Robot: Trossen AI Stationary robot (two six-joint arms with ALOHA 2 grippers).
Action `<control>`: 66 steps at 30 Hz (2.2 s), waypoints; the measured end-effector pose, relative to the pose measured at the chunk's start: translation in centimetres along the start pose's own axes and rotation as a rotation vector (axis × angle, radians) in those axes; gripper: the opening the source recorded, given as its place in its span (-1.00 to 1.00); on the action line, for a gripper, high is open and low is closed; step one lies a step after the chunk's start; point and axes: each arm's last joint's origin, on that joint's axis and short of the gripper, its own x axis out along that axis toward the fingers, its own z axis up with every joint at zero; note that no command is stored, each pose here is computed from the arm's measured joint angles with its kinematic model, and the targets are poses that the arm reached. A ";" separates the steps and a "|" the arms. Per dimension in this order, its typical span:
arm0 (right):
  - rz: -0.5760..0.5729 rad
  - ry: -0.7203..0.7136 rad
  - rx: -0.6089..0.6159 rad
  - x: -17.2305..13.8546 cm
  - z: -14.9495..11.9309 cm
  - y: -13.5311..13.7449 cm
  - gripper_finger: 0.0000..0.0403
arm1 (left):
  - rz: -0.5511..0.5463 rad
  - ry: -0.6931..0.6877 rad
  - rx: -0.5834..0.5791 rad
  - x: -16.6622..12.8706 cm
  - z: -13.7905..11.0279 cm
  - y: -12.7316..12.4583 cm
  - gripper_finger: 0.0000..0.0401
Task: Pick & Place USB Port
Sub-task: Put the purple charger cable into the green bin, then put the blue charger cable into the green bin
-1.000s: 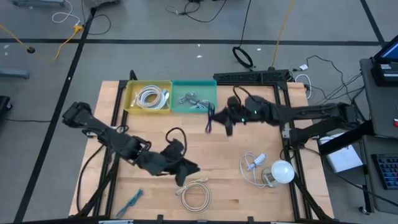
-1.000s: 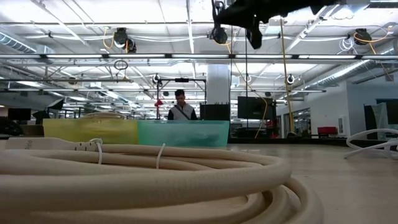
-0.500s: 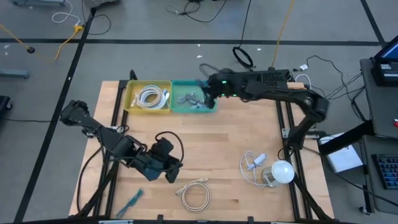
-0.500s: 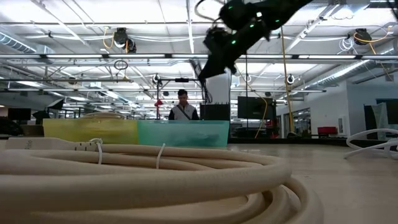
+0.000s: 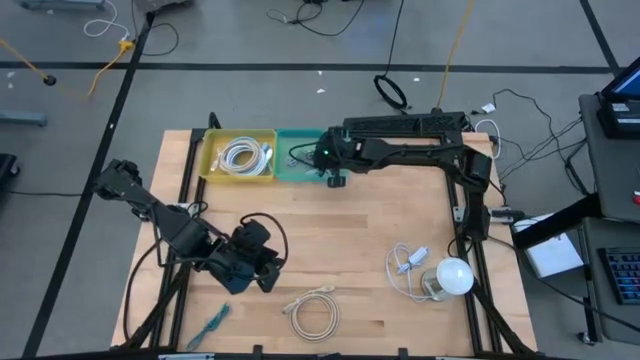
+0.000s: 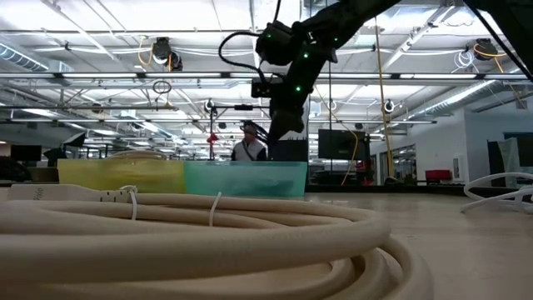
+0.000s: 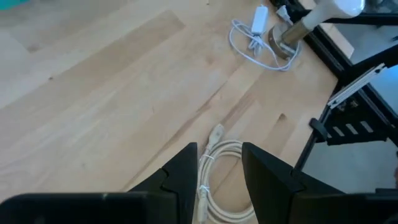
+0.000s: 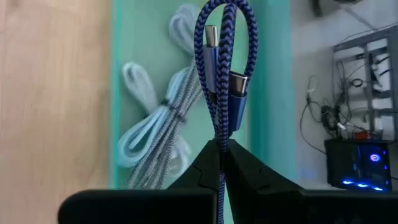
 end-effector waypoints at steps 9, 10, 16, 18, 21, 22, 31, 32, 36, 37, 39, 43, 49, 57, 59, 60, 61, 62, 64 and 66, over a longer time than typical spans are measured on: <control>-0.038 0.002 0.092 -0.1 0.0 -0.3 -0.78 | 0.001 -0.026 -0.018 0.0 0.1 0.0 -0.36; -0.038 0.000 0.096 -0.1 0.1 -0.3 -0.72 | 0.000 -0.028 -0.021 -0.1 0.1 0.0 -0.36; -0.039 -0.001 0.156 -0.1 0.1 -0.3 -0.35 | -0.014 -0.044 -0.041 -0.3 -0.2 -0.3 -0.36; -0.046 0.002 0.169 -0.1 0.1 -0.3 -0.25 | -0.014 -0.053 -0.048 -0.3 -0.3 -0.3 -0.36; -0.080 0.010 0.171 -0.8 0.2 -0.4 -0.13 | -0.014 -0.055 -0.054 -0.4 -0.3 -0.3 -0.36; -0.083 0.000 0.170 -1.3 0.3 -0.4 -0.09 | -0.014 -0.054 -0.055 -0.4 -0.4 -0.3 -0.36; 0.017 -0.285 0.379 -11.8 2.6 -0.4 0.05 | 0.050 0.313 -0.068 -0.7 -2.1 0.7 -0.36; 0.062 -0.336 0.401 -13.6 2.7 -0.3 0.06 | 0.076 0.372 -0.069 -0.8 -2.7 0.9 -0.36; 0.170 -0.483 0.435 -20.1 2.5 0.6 0.06 | 0.181 0.583 -0.052 -1.0 -6.1 0.9 -0.36; 0.177 -0.510 0.433 -21.6 2.3 0.8 0.06 | 0.190 0.632 -0.054 -1.1 -7.0 0.6 -0.36; 0.172 -0.541 0.426 -24.3 1.5 1.0 0.05 | 0.202 0.703 -0.062 -1.0 -9.1 0.1 -0.36; 0.138 -0.561 0.426 -27.7 0.0 1.6 0.05 | 0.233 0.768 -0.108 -0.5 -13.2 -1.0 -0.36; 0.170 -0.570 0.427 -29.7 -1.0 2.3 0.05 | 0.381 0.812 -0.164 1.1 -18.6 -1.0 -0.36; 0.216 -0.583 0.383 -30.3 -0.7 3.7 0.05 | 0.596 0.759 -0.136 4.4 -22.4 0.4 -0.36; 0.231 -0.585 0.382 -30.5 -0.7 4.1 0.05 | 0.631 0.749 -0.134 5.3 -22.8 0.7 -0.36; 0.240 -0.588 0.384 -30.7 -0.7 4.2 0.05 | 0.653 0.744 -0.131 5.7 -23.1 0.9 -0.36; 0.247 -0.590 0.385 -30.8 -0.7 4.4 0.05 | 0.669 0.743 -0.125 6.1 -23.4 1.0 -0.36; 0.253 -0.593 0.385 -30.9 -0.6 4.5 0.05 | 0.692 0.746 -0.117 6.4 -23.7 1.2 -0.36; 0.268 -0.598 0.383 -31.1 -0.6 4.9 0.05 | 0.743 0.772 -0.099 7.0 -24.2 1.7 -0.36; 0.281 -0.601 0.385 -31.3 -0.6 5.2 0.05 | 0.770 0.799 -0.092 7.2 -24.5 1.8 -0.36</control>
